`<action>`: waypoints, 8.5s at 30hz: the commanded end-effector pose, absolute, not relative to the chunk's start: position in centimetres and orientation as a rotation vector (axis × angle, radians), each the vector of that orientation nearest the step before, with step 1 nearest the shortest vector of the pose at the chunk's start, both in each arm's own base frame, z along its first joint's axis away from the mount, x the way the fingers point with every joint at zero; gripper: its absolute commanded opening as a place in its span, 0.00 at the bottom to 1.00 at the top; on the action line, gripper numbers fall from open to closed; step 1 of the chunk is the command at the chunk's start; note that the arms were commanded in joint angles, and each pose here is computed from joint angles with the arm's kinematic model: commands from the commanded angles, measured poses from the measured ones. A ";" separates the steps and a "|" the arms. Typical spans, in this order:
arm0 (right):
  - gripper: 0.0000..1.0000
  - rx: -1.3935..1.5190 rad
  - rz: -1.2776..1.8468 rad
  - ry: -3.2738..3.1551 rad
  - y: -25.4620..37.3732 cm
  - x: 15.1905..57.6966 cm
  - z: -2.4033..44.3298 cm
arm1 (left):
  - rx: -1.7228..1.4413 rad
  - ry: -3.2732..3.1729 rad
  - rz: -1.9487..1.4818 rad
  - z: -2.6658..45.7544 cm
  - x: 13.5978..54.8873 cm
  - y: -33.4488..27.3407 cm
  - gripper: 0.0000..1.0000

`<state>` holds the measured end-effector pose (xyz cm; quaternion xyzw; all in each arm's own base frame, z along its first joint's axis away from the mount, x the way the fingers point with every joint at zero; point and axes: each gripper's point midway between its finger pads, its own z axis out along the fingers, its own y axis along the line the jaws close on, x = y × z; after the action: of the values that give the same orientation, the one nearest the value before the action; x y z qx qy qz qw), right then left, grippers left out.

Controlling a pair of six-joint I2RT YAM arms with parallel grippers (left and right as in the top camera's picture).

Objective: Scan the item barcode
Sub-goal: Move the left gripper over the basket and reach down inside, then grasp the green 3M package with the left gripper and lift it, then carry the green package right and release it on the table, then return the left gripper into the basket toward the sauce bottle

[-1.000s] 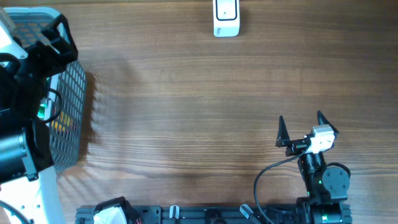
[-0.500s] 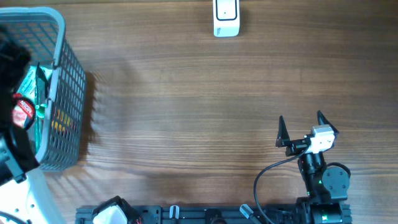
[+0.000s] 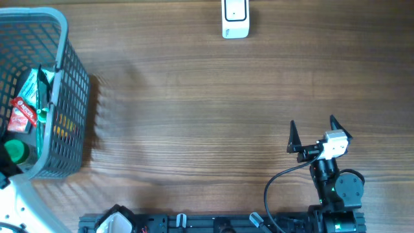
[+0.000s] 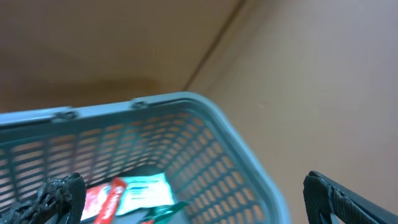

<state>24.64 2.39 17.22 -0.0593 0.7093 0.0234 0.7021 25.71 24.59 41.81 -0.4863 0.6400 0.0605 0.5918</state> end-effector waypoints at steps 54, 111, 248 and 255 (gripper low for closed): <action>1.00 -0.132 0.037 1.579 2.3 24.7 17.2 | -1.484 2.007 -0.209 23.3 29.5 26.0 1.00; 1.00 -0.132 0.037 1.579 2.3 24.7 17.2 | -0.682 1.615 -0.142 50.9 32.7 19.8 0.04; 1.00 -0.132 0.037 1.579 2.3 24.7 17.2 | -2.309 1.758 -0.286 15.7 29.7 20.8 1.00; 1.00 -0.132 0.037 1.579 2.3 24.7 17.2 | -2.334 1.848 -0.248 13.9 29.8 19.8 0.83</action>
<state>24.65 2.39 17.18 -0.0594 0.7098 0.0233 0.7015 30.14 19.78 14.38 -0.7843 0.6061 -0.1021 0.0846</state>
